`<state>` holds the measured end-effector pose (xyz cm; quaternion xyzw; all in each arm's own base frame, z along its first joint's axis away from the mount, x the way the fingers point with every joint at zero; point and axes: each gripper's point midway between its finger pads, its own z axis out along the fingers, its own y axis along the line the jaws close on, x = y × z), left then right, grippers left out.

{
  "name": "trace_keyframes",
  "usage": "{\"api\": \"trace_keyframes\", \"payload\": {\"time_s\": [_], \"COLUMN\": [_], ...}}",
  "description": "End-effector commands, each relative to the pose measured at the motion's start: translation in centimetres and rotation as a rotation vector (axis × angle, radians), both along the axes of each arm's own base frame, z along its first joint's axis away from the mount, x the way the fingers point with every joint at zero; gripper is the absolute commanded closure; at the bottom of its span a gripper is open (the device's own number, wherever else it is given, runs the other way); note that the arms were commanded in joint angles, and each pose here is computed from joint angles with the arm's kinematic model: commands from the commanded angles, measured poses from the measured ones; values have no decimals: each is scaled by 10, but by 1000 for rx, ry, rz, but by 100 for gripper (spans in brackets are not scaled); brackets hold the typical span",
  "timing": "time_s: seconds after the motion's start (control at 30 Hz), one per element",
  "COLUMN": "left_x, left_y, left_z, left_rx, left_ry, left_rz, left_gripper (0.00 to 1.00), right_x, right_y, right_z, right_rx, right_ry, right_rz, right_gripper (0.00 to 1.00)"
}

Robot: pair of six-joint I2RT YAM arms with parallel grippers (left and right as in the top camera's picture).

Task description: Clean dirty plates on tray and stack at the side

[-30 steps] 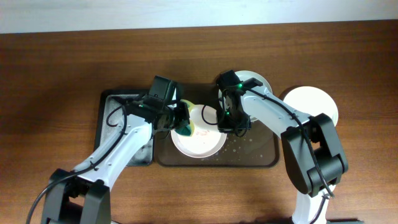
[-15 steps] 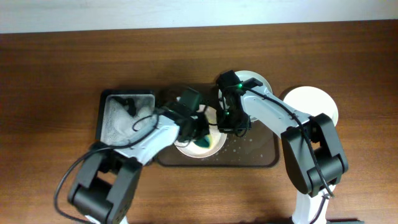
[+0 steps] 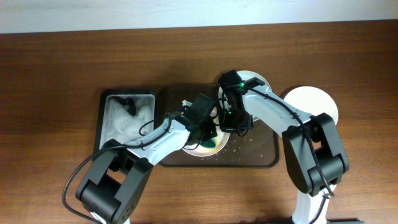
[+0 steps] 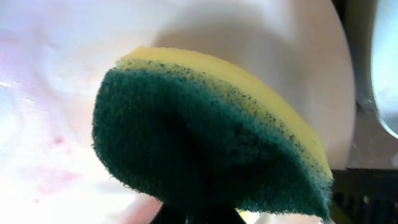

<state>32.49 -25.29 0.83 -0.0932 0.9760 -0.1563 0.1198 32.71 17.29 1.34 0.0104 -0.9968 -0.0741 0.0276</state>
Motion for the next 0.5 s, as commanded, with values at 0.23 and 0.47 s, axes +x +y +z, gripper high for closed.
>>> {"api": "trace_keyframes", "payload": {"time_s": [0.23, 0.47], "left_x": [23, 5], "left_y": [75, 26], "left_z": [6, 38], "left_rx": [281, 27], "left_ry": [-101, -78], "left_rz": [87, -150], "left_gripper": [100, 100], "right_x": [0, 1], "right_y": [5, 5], "right_z": [7, 7], "right_rx": [20, 20], "right_ry": [-12, -13], "right_rz": [6, 6], "right_gripper": [90, 91]}}
